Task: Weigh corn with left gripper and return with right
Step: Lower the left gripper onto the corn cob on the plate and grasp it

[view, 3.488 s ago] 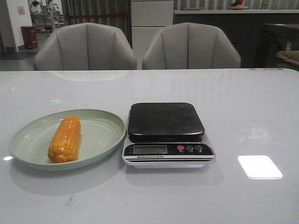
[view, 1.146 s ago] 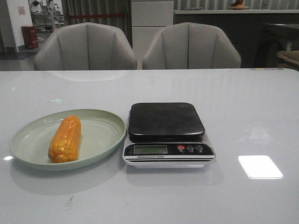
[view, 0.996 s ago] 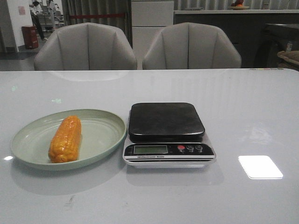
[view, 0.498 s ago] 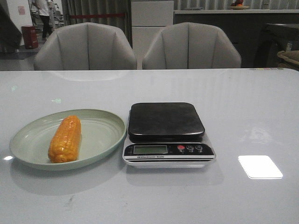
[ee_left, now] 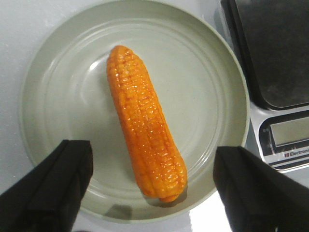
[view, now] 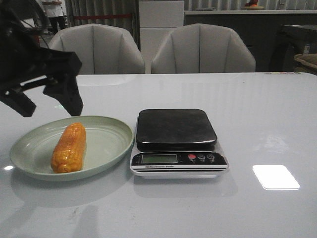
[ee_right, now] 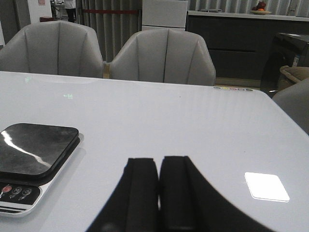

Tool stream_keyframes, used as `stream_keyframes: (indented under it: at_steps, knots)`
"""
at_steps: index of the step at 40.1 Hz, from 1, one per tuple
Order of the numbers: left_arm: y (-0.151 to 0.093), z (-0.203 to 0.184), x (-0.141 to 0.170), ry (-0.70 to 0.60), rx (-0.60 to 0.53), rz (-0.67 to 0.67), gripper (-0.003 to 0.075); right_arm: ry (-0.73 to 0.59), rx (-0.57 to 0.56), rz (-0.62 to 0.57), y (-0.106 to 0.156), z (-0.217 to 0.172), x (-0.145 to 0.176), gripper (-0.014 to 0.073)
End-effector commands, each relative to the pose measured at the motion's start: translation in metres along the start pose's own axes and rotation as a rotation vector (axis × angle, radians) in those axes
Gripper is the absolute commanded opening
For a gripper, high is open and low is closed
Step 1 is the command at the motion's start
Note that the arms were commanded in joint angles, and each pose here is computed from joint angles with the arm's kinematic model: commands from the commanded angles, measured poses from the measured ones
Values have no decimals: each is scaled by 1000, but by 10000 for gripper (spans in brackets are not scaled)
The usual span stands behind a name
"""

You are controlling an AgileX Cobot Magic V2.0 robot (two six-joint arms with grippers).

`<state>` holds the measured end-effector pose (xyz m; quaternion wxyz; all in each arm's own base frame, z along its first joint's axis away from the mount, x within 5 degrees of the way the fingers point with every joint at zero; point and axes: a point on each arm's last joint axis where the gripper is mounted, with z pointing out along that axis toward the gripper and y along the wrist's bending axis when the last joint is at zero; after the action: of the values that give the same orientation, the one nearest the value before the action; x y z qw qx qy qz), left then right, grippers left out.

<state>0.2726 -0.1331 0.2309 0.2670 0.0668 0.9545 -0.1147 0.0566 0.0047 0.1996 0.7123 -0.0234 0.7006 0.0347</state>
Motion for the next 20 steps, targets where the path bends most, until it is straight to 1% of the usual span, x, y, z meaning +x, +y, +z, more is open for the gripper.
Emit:
stream_keyframes:
  at_steps: [1,13,16,20]
  knots:
    - [-8,1,-15,-60,33,-28,571,-102,5,-16,0,-2,-8,166]
    - [-6,45,-8,58,-2,-44,563,-102,5,-16,0,-2,-8,166]
    - [-5,53,-5,78,-4,-55,533,-102,5,-16,0,-2,-8,166]
    - [-5,61,-4,89,-2,-73,435,-102,5,-16,0,-2,-8,166]
